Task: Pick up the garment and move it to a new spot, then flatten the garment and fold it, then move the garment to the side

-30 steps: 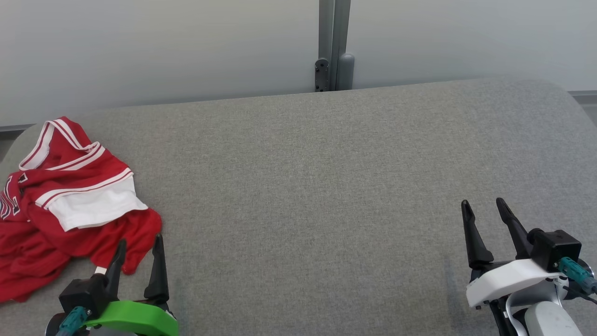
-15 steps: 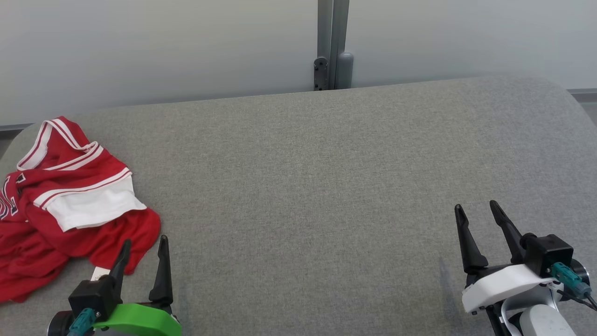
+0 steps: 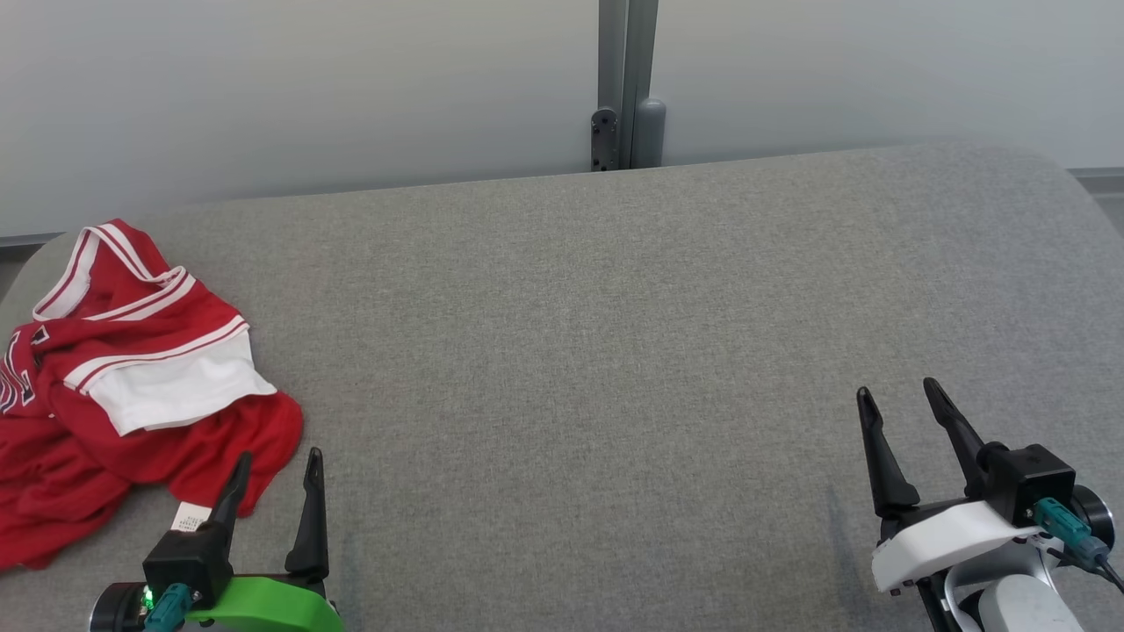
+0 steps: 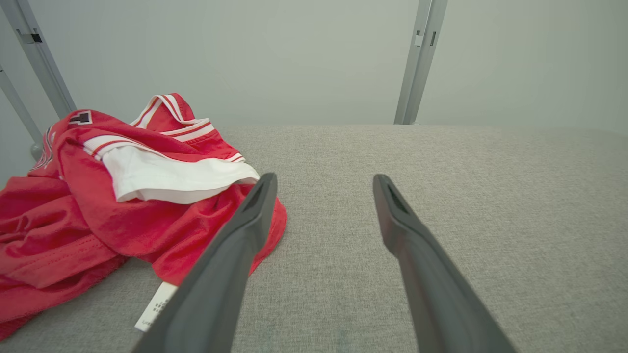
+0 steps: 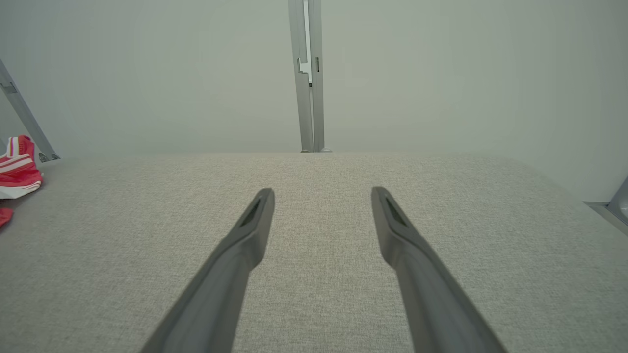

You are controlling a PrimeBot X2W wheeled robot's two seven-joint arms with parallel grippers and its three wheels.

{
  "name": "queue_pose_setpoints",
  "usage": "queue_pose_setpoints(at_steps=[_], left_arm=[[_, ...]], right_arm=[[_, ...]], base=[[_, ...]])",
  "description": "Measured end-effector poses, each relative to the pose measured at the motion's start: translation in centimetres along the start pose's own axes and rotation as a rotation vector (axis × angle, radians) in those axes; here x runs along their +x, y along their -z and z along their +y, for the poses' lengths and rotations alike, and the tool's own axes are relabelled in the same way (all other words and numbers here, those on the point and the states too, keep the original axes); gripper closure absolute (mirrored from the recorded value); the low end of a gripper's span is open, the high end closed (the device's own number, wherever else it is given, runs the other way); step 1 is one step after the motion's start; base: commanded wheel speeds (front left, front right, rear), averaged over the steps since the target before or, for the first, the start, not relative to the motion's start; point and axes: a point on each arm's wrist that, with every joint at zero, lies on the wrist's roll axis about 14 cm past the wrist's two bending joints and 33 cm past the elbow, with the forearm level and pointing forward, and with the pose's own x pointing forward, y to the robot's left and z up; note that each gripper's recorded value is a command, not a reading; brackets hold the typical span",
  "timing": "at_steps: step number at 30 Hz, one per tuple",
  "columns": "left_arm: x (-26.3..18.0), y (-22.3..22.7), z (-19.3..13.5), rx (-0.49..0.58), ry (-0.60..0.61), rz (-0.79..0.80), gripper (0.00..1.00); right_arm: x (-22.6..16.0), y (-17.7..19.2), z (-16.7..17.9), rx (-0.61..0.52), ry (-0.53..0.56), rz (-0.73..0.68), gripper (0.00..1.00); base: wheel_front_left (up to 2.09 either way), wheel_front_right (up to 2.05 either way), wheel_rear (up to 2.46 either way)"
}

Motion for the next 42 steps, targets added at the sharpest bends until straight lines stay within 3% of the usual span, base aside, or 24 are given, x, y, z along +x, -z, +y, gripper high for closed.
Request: queue_pose_setpoints(at_steps=[25, 32, 42], left_arm=[[-1.0, 0.1, 1.4, 0.016, -0.032, 0.006, 0.00], [-3.6, -0.2, 4.5, 0.018, -0.141, -0.003, 0.00], [-10.5, -0.4, 11.0, 0.019, -0.393, -0.013, 0.00]], right_arm=[[0.3, 0.9, 1.3, 0.019, -0.035, 0.026, 0.00], [2.0, 1.5, 5.2, 0.029, -0.155, 0.039, 0.00], [4.6, 1.7, 14.2, 0.045, -0.411, 0.043, 0.00]], base=[[0.00, 0.00, 0.00], [0.00, 0.00, 0.00], [0.00, 0.00, 0.00]])
